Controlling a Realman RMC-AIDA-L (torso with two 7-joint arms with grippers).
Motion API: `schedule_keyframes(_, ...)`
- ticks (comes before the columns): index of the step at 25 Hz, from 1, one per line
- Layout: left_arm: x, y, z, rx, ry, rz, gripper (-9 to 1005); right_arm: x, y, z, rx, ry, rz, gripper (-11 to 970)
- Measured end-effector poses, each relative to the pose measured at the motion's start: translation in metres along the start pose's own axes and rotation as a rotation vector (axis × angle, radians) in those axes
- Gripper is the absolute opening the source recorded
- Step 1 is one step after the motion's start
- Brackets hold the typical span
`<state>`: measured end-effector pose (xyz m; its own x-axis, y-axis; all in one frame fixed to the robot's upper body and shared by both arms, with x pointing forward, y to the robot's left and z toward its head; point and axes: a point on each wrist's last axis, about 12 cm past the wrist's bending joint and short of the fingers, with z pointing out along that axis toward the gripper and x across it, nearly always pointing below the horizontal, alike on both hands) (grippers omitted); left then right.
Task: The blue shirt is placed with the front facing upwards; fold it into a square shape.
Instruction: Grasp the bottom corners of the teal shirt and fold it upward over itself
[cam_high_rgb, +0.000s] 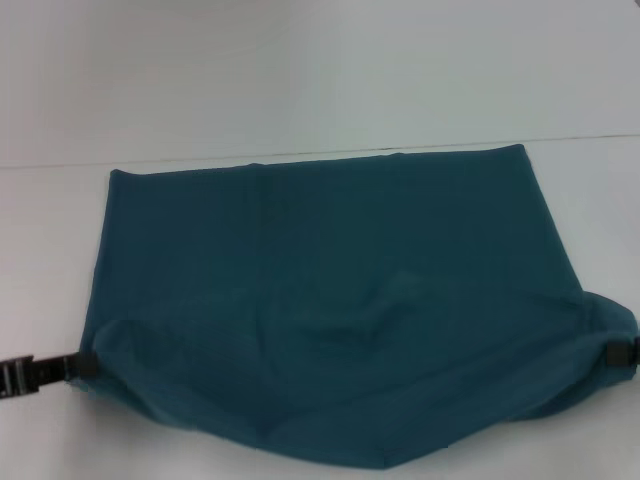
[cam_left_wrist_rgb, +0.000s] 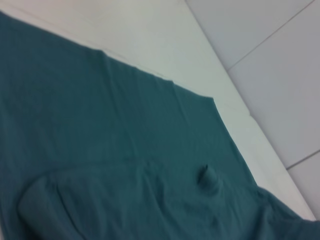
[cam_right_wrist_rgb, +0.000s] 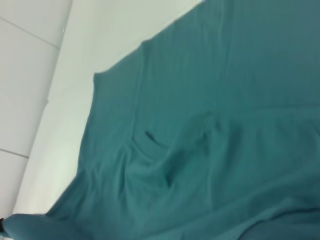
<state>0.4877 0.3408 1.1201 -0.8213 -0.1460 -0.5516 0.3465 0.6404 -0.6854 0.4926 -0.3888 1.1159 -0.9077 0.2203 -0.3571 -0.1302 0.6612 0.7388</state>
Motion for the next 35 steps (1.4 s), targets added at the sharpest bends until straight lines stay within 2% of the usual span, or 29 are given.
schedule_keyframes(4,-0.010,0.001,0.001,-0.006,-0.040,0.009,20,-0.010,0.003,-0.001,-0.022,-0.065,-0.025,56)
schedule_keyframes(5,-0.021,0.002,0.003,0.001,-0.067,0.023,20,-0.014,0.004,-0.002,-0.029,-0.086,-0.031,56)
schedule_keyframes(11,-0.049,0.006,0.015,-0.010,-0.108,0.063,19,-0.041,0.009,0.002,-0.056,-0.205,-0.038,55)
schedule_keyframes(16,-0.079,0.012,0.028,-0.058,-0.162,0.105,19,-0.065,0.008,0.013,-0.061,-0.304,-0.015,56)
schedule_keyframes(22,-0.109,0.018,0.045,-0.133,-0.241,0.135,20,-0.091,0.016,0.024,-0.055,-0.387,-0.024,56)
schedule_keyframes(35,-0.140,0.024,0.074,-0.280,-0.352,0.189,19,-0.120,0.021,0.052,0.011,-0.480,-0.023,55)
